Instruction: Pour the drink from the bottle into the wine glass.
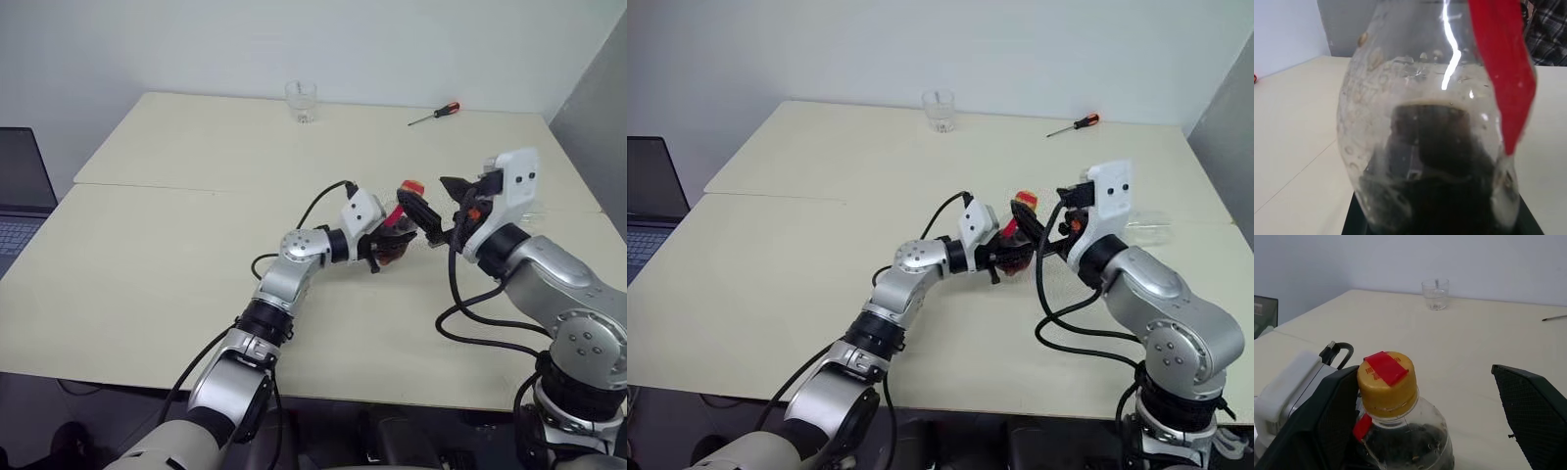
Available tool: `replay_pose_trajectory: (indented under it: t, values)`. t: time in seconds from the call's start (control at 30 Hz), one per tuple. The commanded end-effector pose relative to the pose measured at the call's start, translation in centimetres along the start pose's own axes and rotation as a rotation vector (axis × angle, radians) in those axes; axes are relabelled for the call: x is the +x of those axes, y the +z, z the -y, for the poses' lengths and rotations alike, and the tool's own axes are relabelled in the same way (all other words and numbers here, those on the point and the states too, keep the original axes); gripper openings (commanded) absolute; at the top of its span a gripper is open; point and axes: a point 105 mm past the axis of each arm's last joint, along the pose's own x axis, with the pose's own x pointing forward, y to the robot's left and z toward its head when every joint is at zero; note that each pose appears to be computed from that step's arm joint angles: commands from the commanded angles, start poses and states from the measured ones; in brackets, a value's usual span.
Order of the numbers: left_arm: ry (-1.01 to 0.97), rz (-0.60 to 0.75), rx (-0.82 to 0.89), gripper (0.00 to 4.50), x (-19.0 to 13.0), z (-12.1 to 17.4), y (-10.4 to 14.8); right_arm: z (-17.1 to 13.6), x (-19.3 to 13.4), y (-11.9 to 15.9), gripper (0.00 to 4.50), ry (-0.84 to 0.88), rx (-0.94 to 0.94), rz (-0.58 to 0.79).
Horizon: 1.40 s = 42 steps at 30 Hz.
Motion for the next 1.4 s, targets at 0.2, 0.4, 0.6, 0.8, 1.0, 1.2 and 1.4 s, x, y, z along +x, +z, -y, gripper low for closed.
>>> replay_pose_trajectory:
  t: [0.2,0.4,0.6,0.8,1.0,1.2,1.4]
  values:
    - [0.016,0.061,0.046,1.03,-0.5,-0.8,1.6,1.0,-2.9,1.0,4.5,0.019,-0.001,0.051]
    - [0.014,0.061,0.046,1.03,-0.5,-0.8,1.6,-0.5,-2.5,1.0,4.5,0.089,-0.003,0.042]
    - [0.019,0.065,0.047,1.03,-0.5,-0.9,1.7,-1.9,-0.6,2.2,4.5,0.105,0.008,0.098]
    - [0.027,0.065,0.046,1.03,-0.6,-0.9,1.7,-2.9,0.8,2.4,4.5,0.097,0.006,0.113]
    - [0.034,0.066,0.043,1.03,-0.5,-0.9,1.6,-3.7,1.9,2.6,4.5,0.104,-0.001,0.122]
    - [0.037,0.068,0.044,1.03,-0.4,-0.9,1.7,-3.1,3.3,2.2,4.5,0.049,-0.026,0.096]
    - [0.041,0.068,0.048,1.03,-0.5,-1.1,1.7,-2.6,4.2,1.8,4.5,0.023,-0.049,0.08]
